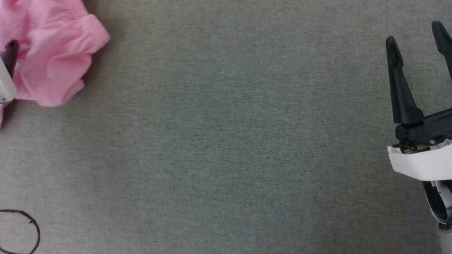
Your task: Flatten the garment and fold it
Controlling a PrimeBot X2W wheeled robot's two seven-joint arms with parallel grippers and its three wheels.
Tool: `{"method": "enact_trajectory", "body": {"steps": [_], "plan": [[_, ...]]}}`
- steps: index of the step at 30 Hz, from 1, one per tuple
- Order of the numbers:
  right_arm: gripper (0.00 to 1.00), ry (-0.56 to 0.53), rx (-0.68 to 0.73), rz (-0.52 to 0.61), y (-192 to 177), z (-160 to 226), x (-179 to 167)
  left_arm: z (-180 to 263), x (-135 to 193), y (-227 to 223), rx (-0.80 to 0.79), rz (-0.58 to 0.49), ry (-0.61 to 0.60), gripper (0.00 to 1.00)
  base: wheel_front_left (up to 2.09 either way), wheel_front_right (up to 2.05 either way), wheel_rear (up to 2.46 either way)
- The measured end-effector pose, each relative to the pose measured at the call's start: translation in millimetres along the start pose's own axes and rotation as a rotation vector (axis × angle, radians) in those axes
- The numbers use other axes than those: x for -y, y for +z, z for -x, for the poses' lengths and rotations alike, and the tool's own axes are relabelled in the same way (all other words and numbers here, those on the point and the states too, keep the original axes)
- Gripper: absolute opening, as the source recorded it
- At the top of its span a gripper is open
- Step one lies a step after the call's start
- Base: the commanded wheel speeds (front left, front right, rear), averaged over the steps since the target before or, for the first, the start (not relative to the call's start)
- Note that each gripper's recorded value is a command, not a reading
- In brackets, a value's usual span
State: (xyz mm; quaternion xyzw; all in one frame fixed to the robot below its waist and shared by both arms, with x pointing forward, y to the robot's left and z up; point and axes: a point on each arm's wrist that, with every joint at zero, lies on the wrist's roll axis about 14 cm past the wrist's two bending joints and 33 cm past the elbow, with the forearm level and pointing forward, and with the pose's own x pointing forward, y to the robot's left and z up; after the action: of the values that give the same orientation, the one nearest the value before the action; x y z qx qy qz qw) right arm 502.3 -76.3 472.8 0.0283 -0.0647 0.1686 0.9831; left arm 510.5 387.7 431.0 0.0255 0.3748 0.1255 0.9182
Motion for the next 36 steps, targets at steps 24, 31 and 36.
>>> {"method": "enact_trajectory", "body": {"steps": [24,31,36], "plan": [[1.0,-0.045,-0.022,0.024,-7,15,17,-14,15,11,-0.127,-0.109,-0.084,0.0,0.0,0.0,0.0],[1.0,-0.063,-0.004,0.01,20,36,16,45,47,81,0.112,-0.264,-0.167,0.0,0.0,0.0,0.0],[1.0,-0.086,0.005,0.005,37,56,18,102,91,131,0.305,-0.401,-0.257,0.0,0.0,0.0,0.0]]}}
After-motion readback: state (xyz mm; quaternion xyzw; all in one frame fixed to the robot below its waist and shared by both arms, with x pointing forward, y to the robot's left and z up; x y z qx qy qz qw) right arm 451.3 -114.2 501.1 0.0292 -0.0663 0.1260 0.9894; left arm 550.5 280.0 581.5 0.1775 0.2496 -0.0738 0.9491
